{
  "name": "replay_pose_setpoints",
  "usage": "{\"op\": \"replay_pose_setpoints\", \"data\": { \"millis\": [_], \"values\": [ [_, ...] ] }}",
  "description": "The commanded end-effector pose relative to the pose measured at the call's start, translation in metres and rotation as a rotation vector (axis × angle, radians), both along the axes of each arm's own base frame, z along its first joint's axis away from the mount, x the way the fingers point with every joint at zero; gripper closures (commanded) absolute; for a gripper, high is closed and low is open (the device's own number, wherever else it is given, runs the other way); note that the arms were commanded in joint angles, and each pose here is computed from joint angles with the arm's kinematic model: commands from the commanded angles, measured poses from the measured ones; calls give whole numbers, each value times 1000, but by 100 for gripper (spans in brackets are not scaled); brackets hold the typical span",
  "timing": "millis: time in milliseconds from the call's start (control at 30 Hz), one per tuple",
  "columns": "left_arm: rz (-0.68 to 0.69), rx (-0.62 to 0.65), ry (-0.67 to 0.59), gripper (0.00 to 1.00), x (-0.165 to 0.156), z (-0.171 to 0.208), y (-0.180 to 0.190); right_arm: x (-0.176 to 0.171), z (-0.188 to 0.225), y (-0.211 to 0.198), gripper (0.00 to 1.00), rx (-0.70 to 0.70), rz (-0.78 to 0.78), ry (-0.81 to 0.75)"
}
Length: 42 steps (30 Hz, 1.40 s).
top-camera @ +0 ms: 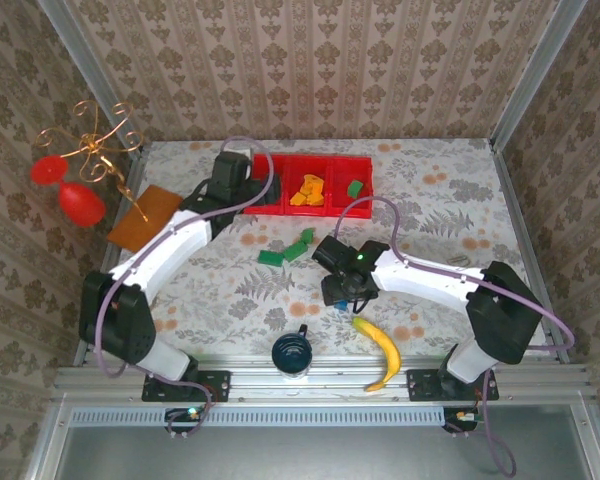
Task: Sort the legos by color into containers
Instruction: Pick up the lego from the bottom-center of the table.
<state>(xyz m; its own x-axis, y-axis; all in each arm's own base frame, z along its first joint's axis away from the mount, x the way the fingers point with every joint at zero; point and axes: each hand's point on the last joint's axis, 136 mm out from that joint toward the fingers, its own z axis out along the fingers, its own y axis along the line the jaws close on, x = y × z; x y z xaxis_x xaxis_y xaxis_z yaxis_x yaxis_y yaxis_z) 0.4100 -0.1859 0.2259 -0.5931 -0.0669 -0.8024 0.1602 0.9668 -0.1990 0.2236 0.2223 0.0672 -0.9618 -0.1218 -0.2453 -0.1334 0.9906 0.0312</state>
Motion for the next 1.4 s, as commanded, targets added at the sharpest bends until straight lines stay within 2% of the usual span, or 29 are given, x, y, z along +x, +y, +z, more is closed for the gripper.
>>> {"op": "replay_pose_setpoints", "data": {
  "millis": [0,200,233,467,1367],
  "values": [
    [62,-59,-66,0,-9,20,16,-3,-2,3,21,0,-22,20],
    [84,-78,-60,0,-27,11,29,-1,-14,4,15,-16,-50,29],
    [112,-79,-57,0,-25,9,41,1,-16,4,14,-21,-53,27],
    [118,-89,-24,0,-29,-3,47,6,-25,1,13,-58,-73,11],
    [125,-121,23,0,-23,-18,49,9,-42,-33,23,-155,-127,29]
  ]
}}
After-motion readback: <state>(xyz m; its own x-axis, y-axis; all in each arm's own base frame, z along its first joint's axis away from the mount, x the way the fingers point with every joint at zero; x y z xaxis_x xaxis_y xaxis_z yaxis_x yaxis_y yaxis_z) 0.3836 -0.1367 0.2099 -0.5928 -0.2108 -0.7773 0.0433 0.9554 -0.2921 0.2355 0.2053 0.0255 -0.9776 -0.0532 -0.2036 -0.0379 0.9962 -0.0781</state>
